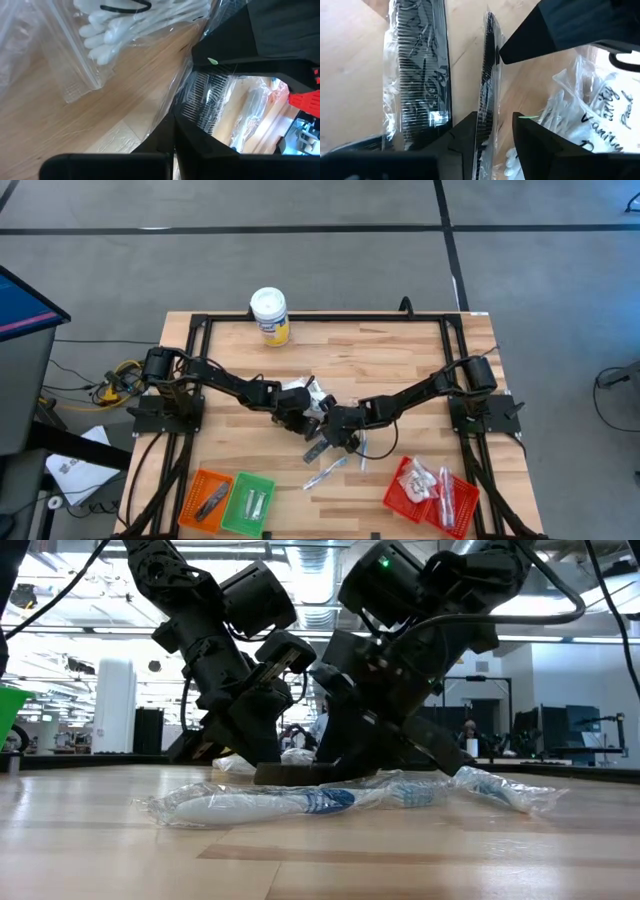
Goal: Pick & Place Travel size toiletries
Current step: Put the black comb into the orange basket
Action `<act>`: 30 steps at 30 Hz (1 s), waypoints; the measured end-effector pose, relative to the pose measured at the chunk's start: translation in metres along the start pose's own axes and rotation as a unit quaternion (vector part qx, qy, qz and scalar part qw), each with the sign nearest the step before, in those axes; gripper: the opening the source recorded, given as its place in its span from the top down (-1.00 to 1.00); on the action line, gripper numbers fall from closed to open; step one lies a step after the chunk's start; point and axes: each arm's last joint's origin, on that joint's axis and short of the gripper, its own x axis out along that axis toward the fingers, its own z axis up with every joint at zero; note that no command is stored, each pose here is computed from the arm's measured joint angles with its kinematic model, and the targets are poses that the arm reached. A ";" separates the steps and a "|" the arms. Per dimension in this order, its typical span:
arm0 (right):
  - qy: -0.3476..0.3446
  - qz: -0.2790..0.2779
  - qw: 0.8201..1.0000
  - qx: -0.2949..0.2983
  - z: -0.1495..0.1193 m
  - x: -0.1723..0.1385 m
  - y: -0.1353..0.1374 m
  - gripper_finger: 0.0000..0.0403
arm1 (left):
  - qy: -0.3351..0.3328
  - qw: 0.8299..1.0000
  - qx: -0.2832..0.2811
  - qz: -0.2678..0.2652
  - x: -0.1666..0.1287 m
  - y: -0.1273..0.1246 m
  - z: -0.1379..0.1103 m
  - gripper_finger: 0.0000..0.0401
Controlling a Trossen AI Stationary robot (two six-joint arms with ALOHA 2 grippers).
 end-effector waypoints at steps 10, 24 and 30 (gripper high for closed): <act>0.012 0.008 1.000 0.008 -0.002 0.000 0.002 0.80 | -0.016 1.000 -0.008 0.006 0.000 0.001 0.002 1.00; 0.047 0.020 0.997 0.052 -0.001 -0.004 -0.001 0.96 | -0.094 0.995 -0.012 -0.012 -0.028 -0.014 0.006 1.00; 0.059 0.027 0.996 0.062 0.016 -0.009 -0.014 0.93 | -0.174 0.984 0.012 -0.033 -0.065 -0.029 0.008 1.00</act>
